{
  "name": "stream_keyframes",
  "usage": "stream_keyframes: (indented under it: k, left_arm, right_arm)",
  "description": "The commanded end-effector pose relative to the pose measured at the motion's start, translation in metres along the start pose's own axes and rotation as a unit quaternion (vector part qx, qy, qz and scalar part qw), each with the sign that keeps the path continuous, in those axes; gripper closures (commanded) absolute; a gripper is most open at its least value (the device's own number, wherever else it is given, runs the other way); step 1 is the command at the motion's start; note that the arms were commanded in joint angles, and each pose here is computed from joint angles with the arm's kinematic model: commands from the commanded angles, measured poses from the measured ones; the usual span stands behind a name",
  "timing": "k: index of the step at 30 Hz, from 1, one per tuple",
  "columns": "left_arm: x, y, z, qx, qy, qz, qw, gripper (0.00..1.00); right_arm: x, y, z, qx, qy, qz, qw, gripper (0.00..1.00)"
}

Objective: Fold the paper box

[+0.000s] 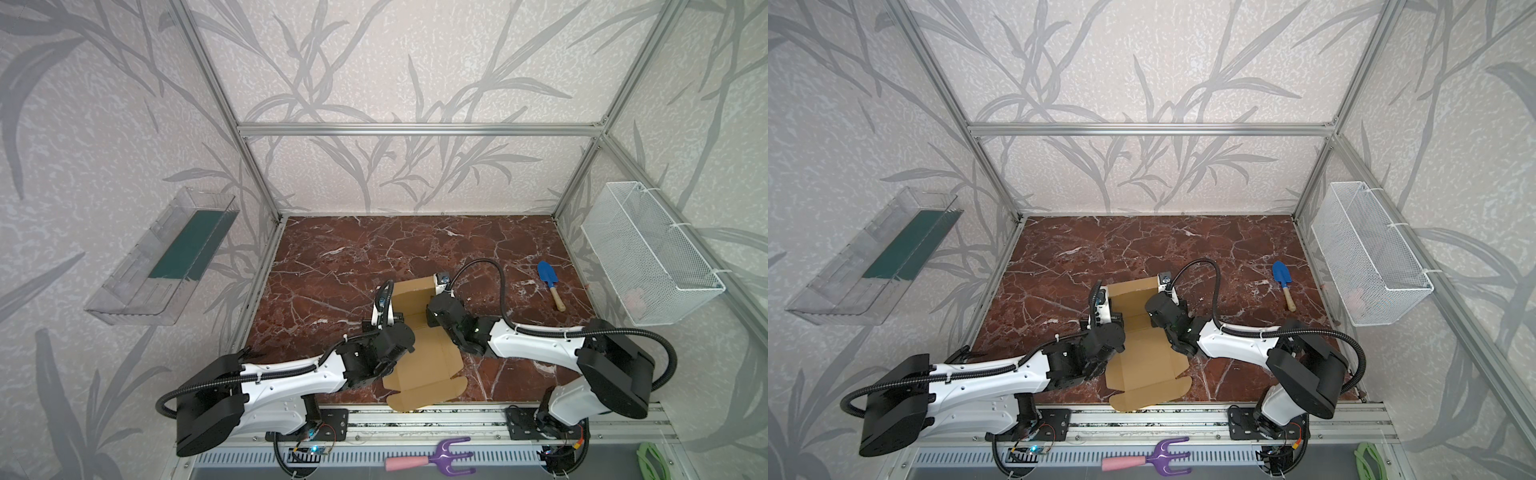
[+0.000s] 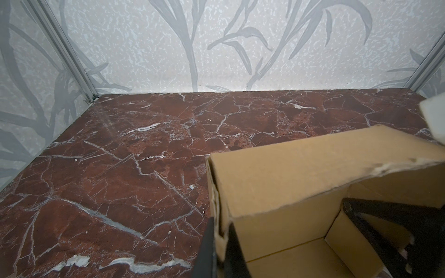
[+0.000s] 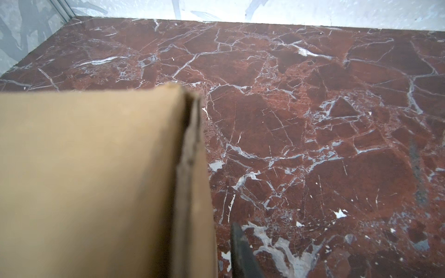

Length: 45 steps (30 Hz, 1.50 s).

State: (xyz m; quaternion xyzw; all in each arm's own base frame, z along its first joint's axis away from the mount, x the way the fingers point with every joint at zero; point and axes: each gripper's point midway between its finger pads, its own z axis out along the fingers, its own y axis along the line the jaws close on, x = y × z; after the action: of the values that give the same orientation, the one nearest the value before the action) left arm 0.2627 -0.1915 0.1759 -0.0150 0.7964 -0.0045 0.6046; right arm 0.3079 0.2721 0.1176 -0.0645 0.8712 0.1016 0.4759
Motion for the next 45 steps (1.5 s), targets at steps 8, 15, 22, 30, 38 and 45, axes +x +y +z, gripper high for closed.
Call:
stream_keyframes:
  k: [8, 15, 22, 30, 38, 45]
  left_arm:
    - [-0.005, 0.011, -0.001, -0.029, -0.021, -0.025, 0.999, 1.00]
    - [-0.002, 0.011, 0.000, -0.029, -0.019, -0.024, 0.999, 1.00]
    - [0.000, 0.012, 0.000, -0.029, -0.018, -0.026, 0.999, 1.00]
    - [0.002, 0.015, -0.002, -0.026, -0.018, -0.027, 0.999, 1.00]
    - [0.009, 0.020, -0.003, -0.018, -0.013, -0.033, 0.999, 1.00]
    - [0.011, 0.022, -0.005, -0.009, -0.013, -0.035, 0.999, 0.91]
  right_arm:
    - [0.002, -0.003, -0.006, -0.006, 0.002, 0.018, 1.000, 0.75]
    - [0.004, -0.001, -0.005, -0.007, 0.006, 0.019, 1.000, 0.99]
    - [0.002, 0.001, -0.005, -0.004, 0.009, 0.020, 1.000, 1.00]
    - [-0.003, 0.001, -0.009, -0.005, 0.006, 0.026, 1.000, 1.00]
    - [-0.007, 0.003, -0.013, -0.013, 0.003, 0.028, 1.000, 1.00]
    - [-0.012, 0.003, -0.016, -0.015, -0.004, 0.030, 0.999, 1.00]
